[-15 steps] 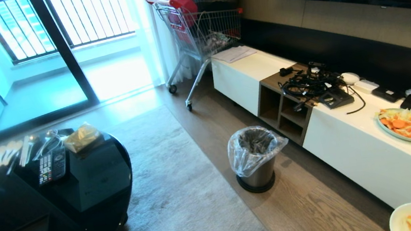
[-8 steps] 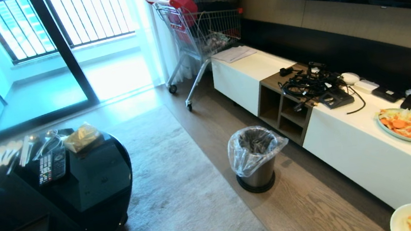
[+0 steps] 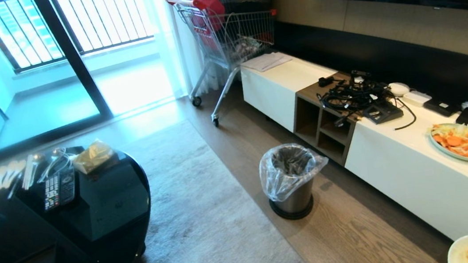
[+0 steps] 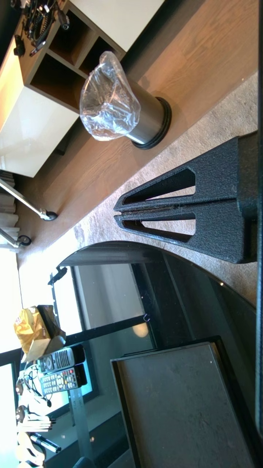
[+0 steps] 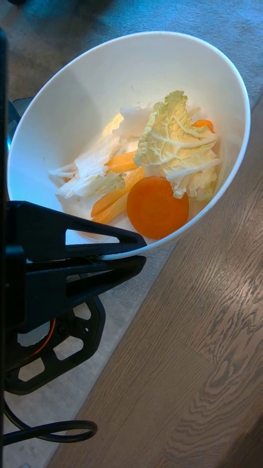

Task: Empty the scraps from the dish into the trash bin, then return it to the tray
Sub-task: Move the bowl over the trash can

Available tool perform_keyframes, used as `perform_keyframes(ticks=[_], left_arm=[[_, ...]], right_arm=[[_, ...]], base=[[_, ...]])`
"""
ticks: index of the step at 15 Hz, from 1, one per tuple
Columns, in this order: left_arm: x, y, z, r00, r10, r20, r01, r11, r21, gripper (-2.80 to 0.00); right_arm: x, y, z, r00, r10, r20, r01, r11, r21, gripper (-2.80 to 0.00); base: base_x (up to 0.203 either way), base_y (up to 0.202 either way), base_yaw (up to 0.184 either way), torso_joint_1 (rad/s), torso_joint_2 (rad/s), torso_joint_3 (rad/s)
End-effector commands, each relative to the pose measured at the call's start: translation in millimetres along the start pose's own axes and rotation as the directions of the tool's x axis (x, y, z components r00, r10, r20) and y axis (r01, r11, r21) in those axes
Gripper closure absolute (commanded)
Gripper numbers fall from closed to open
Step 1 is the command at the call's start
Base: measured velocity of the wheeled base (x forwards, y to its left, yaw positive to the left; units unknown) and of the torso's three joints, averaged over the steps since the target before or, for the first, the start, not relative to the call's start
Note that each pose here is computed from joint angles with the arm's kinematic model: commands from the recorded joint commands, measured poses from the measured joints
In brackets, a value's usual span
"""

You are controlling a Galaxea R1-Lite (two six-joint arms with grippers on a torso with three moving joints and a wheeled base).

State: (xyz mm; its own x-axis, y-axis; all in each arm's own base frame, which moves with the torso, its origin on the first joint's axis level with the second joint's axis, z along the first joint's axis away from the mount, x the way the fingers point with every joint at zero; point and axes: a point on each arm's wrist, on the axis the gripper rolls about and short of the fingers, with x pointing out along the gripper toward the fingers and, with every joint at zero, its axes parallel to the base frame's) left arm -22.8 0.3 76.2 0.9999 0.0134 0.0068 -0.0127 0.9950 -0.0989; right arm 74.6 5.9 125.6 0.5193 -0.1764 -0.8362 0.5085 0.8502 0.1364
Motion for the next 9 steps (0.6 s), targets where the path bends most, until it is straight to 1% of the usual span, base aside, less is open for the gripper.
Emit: perform_keyframes(ticks=[1, 6, 9], left_arm=[[0.0, 0.0, 0.0, 1.000, 0.000, 0.001, 0.000, 1.000, -0.001, 0.00], [0.0, 0.0, 0.0, 1.000, 0.000, 0.001, 0.000, 1.000, -0.001, 0.00], [0.0, 0.0, 0.0, 1.000, 0.000, 0.001, 0.000, 1.000, -0.001, 0.00]], right_arm=[[-3.4, -0.8, 0.6, 1.000, 0.008, 0.014, -0.008, 1.000, 0.009, 0.00], [-6.0, -11.2, -11.5, 1.000, -0.004, -0.003, 0.004, 1.000, 0.016, 0.00], [-3.9, -12.6, -14.4, 1.000, -0.008, -0.014, 0.008, 1.000, 0.014, 0.00]], base=[[0.000, 0.000, 0.000, 0.000, 0.00, 0.000], [0.000, 0.000, 0.000, 0.000, 0.00, 0.000], [0.000, 0.000, 0.000, 0.000, 0.00, 0.000]])
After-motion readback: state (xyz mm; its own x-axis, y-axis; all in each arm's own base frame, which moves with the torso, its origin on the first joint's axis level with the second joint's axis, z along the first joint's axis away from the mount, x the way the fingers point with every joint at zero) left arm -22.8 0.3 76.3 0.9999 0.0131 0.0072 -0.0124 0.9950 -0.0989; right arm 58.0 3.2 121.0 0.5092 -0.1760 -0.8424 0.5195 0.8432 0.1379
